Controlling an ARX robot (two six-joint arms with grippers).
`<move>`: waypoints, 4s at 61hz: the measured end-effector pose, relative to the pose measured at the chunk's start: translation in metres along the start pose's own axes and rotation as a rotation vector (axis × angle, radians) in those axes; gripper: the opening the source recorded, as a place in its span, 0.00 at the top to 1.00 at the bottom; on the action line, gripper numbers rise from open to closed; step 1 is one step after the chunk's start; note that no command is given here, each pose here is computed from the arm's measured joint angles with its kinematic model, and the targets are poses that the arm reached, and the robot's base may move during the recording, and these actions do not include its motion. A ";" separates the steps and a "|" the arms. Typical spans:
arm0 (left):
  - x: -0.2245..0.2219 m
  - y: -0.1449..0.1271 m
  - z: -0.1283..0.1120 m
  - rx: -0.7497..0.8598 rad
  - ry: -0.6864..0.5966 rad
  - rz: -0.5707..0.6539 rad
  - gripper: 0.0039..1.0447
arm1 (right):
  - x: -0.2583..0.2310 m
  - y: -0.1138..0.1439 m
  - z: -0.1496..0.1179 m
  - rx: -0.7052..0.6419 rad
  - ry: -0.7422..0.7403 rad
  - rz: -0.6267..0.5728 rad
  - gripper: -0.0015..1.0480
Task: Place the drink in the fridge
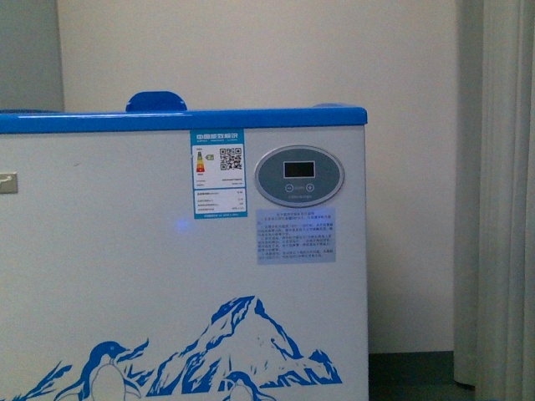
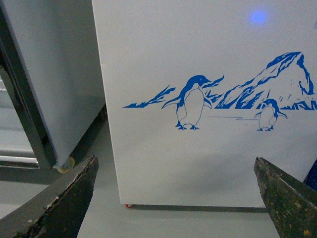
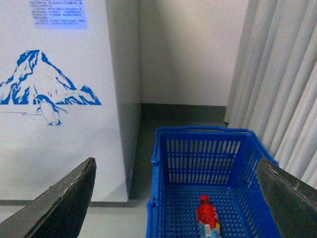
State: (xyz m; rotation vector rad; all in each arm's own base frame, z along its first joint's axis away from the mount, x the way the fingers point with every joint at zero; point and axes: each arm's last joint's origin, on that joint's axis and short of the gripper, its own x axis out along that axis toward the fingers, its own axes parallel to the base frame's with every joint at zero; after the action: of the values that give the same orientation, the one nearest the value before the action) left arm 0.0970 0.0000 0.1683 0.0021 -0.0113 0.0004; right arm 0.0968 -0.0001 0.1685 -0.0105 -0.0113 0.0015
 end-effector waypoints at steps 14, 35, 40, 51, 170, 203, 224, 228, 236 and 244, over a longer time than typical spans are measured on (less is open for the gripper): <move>0.000 0.000 0.000 0.000 0.000 0.000 0.08 | 0.000 0.000 0.000 0.000 0.000 0.000 0.07; 0.000 0.000 0.000 0.000 0.001 0.000 0.08 | 0.021 -0.014 0.004 0.142 0.322 -0.166 0.07; 0.000 0.000 0.000 0.000 0.001 0.000 0.08 | 0.045 -0.029 0.009 0.159 0.359 -0.178 0.07; 0.000 0.000 0.000 0.000 0.001 0.000 0.08 | 0.118 -0.074 -0.010 0.123 0.519 -0.180 0.07; 0.000 0.000 0.000 0.000 0.001 0.000 0.08 | 0.236 -0.105 -0.310 0.091 1.070 -0.112 0.63; 0.000 0.000 0.000 0.000 0.001 0.000 0.08 | 0.225 -0.072 -0.022 0.052 0.497 -0.040 0.64; 0.000 0.000 0.000 0.000 0.001 0.000 0.08 | 0.090 -0.017 0.123 0.025 -0.007 -0.092 0.64; 0.000 0.000 0.000 0.000 0.001 0.000 0.08 | 0.072 -0.010 0.126 0.020 -0.050 -0.100 0.64; 0.000 0.000 0.000 0.000 0.001 0.000 0.08 | 0.047 -0.003 0.125 0.024 -0.102 -0.137 0.64; 0.000 0.000 0.000 0.000 0.001 0.000 0.08 | 0.022 0.000 0.125 0.050 -0.171 -0.197 0.64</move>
State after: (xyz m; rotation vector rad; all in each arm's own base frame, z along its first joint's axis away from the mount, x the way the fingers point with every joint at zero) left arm 0.0970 0.0000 0.1683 0.0021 -0.0105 0.0004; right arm 0.1170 0.0015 0.2934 0.0405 -0.1830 -0.1940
